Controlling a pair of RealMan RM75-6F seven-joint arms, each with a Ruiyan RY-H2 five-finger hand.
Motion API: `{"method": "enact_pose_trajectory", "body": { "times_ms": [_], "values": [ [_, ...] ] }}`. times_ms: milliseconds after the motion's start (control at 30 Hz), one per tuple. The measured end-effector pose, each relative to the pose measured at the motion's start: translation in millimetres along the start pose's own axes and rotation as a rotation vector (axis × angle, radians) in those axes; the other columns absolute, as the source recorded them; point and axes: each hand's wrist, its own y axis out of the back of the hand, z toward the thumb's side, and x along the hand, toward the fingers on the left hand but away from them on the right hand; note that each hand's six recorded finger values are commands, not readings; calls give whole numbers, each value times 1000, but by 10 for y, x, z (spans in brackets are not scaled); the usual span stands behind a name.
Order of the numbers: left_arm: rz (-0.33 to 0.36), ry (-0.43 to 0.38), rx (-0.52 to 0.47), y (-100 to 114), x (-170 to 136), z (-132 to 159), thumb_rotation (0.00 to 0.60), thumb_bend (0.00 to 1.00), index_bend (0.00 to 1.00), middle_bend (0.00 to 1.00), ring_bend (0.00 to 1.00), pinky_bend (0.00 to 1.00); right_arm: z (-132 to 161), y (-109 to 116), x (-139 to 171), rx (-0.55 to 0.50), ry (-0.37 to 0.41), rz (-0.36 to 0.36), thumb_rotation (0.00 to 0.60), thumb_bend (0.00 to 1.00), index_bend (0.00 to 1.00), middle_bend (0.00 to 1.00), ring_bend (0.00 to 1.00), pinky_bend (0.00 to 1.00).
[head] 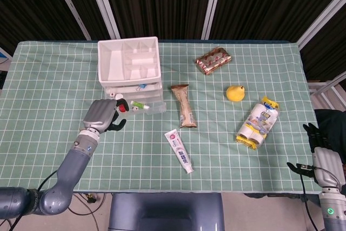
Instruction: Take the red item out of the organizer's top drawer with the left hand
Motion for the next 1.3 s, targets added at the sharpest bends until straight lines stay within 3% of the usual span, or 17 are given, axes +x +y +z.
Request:
{"method": "enact_pose_trajectory", "body": {
  "times_ms": [233, 500, 700, 933, 1300],
  "values": [
    [15, -20, 157, 181, 26, 87, 600, 188, 341, 1000, 1000, 1000, 1, -2, -2, -1, 0, 1, 600, 58, 0, 0, 0, 229],
    [11, -5, 235, 319, 167, 88, 600, 179, 412, 1000, 1000, 1000, -4, -1, -3, -3, -3, 1, 600, 57, 0, 0, 0, 229],
    [3, -67, 399, 408, 297, 197, 600, 154, 447, 1000, 1000, 1000, -5, -8, -5, -1, -6, 4, 600, 57, 0, 0, 0, 229],
    [-41, -162, 663, 435, 437, 252, 600, 105, 455, 1000, 1000, 1000, -16, 0, -5, -6, -10, 3, 600, 57, 0, 0, 0, 229],
    [-74, -324, 856, 400, 496, 290, 600, 104, 471, 1000, 1000, 1000, -13, -4, -7, -12, -13, 6, 600, 58, 0, 0, 0, 229]
  ]
}}
